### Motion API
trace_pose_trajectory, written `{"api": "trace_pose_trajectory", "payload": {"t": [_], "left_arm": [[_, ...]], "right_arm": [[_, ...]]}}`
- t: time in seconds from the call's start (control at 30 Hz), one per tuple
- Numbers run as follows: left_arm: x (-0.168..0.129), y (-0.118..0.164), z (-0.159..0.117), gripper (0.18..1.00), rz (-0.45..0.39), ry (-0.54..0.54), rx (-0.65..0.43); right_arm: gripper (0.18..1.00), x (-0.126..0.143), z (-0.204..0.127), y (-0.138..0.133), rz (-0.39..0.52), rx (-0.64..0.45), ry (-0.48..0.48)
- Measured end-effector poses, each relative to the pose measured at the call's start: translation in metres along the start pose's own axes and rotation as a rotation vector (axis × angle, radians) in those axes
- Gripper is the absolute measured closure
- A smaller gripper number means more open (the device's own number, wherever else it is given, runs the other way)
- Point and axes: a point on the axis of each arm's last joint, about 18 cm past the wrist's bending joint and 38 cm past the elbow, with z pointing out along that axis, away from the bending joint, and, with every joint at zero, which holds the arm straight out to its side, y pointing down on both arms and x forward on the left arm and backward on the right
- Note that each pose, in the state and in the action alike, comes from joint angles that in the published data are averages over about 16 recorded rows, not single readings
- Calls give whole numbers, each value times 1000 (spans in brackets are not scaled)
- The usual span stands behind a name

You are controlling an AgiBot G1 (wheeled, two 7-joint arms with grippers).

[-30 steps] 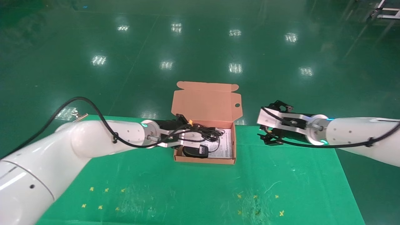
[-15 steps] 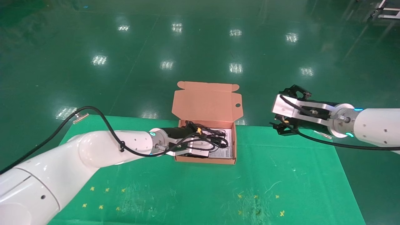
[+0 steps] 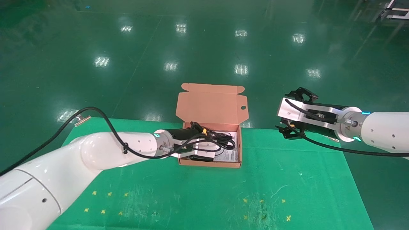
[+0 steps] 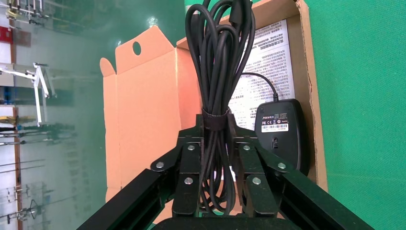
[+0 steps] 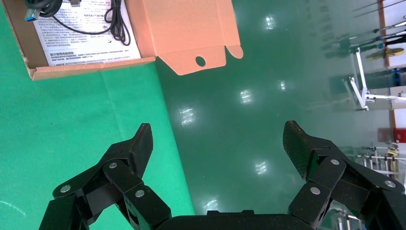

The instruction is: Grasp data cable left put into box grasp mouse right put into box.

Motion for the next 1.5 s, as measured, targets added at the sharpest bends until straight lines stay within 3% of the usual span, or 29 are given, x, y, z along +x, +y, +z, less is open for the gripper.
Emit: {"api": "trace_pose_trajectory", "payload": {"t": [0.37,0.83,1.07,1.5], "left_arm": [[-13,5,-7,805,9,-32,-9],[-105,24,-43,513,-39,-243,-66],[-108,33,-56,362,-155,-255,-30],[-59,44,-86,211,-479,-152,167]], "right_arm": [[178,7,-2,-1,1,7,20],[178,45,-26,-10,-86,22,106],[178,38,-30,-11,-55,32,59],[178,-6,-37,-12,173,120,-130]]}}
